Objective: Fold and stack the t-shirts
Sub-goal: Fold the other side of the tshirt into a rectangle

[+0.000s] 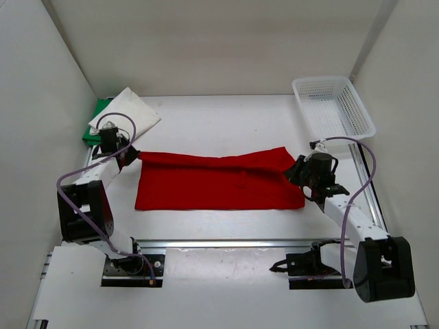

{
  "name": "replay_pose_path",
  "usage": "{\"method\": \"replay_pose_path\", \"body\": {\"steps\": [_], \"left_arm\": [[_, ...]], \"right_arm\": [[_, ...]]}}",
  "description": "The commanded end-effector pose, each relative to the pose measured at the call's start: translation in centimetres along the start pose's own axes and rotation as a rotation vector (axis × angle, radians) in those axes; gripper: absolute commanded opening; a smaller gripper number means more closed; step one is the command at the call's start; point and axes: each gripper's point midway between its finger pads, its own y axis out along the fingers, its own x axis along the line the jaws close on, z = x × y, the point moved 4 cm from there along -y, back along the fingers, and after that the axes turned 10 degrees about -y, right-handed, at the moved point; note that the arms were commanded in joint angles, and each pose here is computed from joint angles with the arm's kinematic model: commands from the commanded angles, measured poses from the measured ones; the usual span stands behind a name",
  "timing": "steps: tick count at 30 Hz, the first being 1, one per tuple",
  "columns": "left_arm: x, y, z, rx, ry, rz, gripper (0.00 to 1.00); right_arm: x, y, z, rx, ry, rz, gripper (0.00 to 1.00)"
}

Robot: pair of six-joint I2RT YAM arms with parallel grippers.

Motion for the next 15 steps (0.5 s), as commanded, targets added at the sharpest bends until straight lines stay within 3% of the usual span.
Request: {"method": "replay_pose_path", "body": {"steps": [1,10,12,14,15], "left_arm": [[-0.5,-1.3,-0.5,-0.034,0.009,0.050,0.00],[1.1,-2.2,1.3,0.003,0.025,0.011,0.00],[1.7,-1.9,2.0,0.021,0.022,-0.008,0.06],[2.4,-1.3,3.1,0.075,0.001,-0.014,0.24],[2.3,-1.4,2.9,0.091,-0.015,-0.003,0.27]], "right_arm": [[-0.1,-1.0,-1.1,-0.087,-0.009,0.029,0.00],[-0.9,-2.7,2.5,-0.050,0.039,0.072,0.00],[-1.4,-2.5,4.6,-0.011,0.062,0.087,0.00],[-1.2,-2.4,6.2,0.024,0.081,0.079,0.00],[-1.3,-2.3,7.0,0.035,0.086,0.077,0.01]]}}
